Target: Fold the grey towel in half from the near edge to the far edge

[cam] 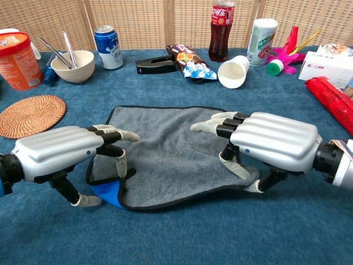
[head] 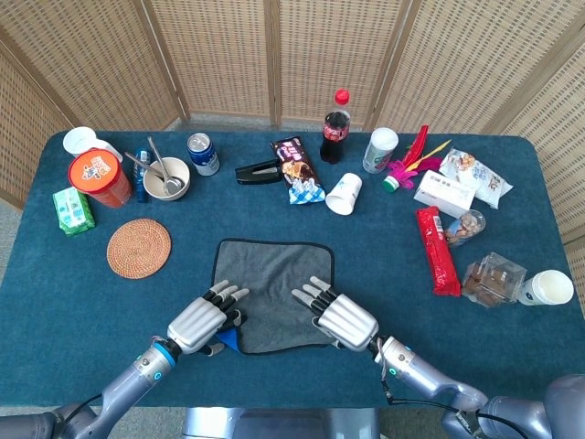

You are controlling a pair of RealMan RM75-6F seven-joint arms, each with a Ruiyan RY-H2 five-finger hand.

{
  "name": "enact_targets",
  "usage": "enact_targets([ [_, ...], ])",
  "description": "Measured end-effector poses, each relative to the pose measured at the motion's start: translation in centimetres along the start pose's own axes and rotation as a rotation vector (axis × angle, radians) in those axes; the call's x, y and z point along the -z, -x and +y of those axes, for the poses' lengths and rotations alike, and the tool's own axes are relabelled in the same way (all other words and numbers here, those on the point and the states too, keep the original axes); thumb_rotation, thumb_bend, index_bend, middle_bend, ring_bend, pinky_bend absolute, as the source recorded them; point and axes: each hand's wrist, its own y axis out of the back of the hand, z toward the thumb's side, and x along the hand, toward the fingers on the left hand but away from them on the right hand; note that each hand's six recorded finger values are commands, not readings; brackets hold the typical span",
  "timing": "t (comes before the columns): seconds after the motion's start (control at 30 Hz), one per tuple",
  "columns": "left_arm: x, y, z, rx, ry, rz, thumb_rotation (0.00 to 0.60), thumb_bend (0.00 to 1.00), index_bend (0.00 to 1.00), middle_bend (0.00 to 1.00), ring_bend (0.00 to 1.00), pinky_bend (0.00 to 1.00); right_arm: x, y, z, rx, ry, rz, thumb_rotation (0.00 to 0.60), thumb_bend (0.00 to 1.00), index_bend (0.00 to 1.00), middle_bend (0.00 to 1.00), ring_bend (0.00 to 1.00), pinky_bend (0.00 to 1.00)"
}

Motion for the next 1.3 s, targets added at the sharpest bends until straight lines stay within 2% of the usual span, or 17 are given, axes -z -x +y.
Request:
enact_targets([
  [0.73, -0.19, -0.57, -0.08, -0.002, -0.016, 0.004, 0.6, 0.35, 0.56, 0.0, 0.0, 0.0, 0.24, -0.16, -0.08, 0.001, 0.012, -0.006, 0.6, 0.36, 0.74, 0.0, 0.0, 0.0],
  [1.1, -0.18, -0.65, -0.1, -0.005, -0.021, 0.005, 0.6, 0.42, 0.59, 0.0, 0.0, 0.0, 0.44, -0.38, -0.2, -0.001, 0.016, -0.01, 0.6, 0.36, 0.74, 0.0, 0.0, 0.0],
  [1.3, -0.36, -0.7, -0.11, -0.006, -0.014, 0.001, 0.6, 0.45, 0.66, 0.0, 0.0, 0.0, 0.53, -0.43, -0.21, -0.001, 0.017, -0.013, 0.6, 0.37, 0.74, 0.0, 0.0, 0.0],
])
